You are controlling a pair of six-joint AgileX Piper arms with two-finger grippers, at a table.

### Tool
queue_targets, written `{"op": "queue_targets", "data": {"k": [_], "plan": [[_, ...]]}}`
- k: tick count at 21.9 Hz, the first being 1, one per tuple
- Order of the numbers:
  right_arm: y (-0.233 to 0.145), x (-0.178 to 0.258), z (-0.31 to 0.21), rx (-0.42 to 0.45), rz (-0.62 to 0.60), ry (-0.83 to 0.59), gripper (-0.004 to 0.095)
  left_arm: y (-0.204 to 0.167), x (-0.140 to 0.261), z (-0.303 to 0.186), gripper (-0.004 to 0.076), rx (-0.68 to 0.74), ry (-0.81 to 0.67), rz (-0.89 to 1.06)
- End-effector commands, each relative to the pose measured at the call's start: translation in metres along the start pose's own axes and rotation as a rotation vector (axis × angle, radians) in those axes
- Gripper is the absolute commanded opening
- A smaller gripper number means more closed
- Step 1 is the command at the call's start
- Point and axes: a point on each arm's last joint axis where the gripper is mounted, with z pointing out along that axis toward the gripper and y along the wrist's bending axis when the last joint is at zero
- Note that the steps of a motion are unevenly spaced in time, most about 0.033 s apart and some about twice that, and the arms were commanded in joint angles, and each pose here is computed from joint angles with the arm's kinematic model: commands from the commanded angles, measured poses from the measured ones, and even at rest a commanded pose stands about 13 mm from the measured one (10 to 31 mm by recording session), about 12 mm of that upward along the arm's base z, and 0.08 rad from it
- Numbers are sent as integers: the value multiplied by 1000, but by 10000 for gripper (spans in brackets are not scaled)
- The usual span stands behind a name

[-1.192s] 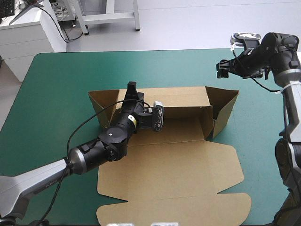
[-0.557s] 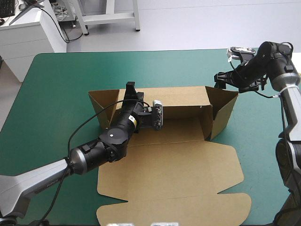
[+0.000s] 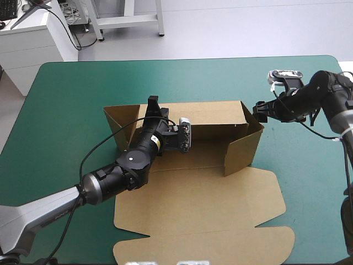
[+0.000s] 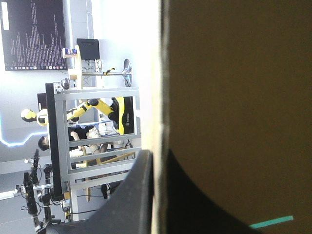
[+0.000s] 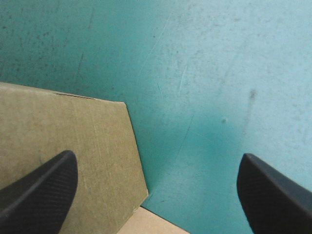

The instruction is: Fold the box

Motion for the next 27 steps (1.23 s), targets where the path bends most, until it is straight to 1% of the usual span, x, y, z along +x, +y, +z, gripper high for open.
{"op": "queue_targets", "data": {"k": [1, 4, 8, 12, 13, 14, 16, 18, 22, 25, 27], "plan": [[10, 5, -27, -22, -57, -175, 820, 6, 10, -4, -8, -12, 70, -61], [12, 20, -24, -37, -102, -222, 820, 6, 10, -4, -8, -12, 70, -61], [12, 41, -23, -16, -107, -249, 820, 6, 10, -4, -8, -12, 70, -61], [16, 56, -32, -15, -164, -263, 820, 6, 9, -4, -8, -10, 61, -61], [18, 57, -32, -28, -169, -256, 820, 6, 9, -4, -8, -10, 59, -61], [20, 58, -31, -60, -185, -239, 820, 6, 9, -4, -8, -10, 59, -63], [23, 60, -31, -85, -218, -226, 820, 6, 9, -4, -8, -11, 59, -61], [24, 62, -31, -94, -223, -207, 820, 7, 9, -4, -8, -13, 58, -57], [26, 67, -30, -120, -271, -157, 820, 8, 9, -4, -8, -24, 56, -40], [26, 67, -30, -129, -268, -159, 820, 8, 9, -4, -8, -32, 55, -28], [28, 66, -30, -149, -271, -164, 820, 8, 9, -4, -8, -32, 55, -28]]}}
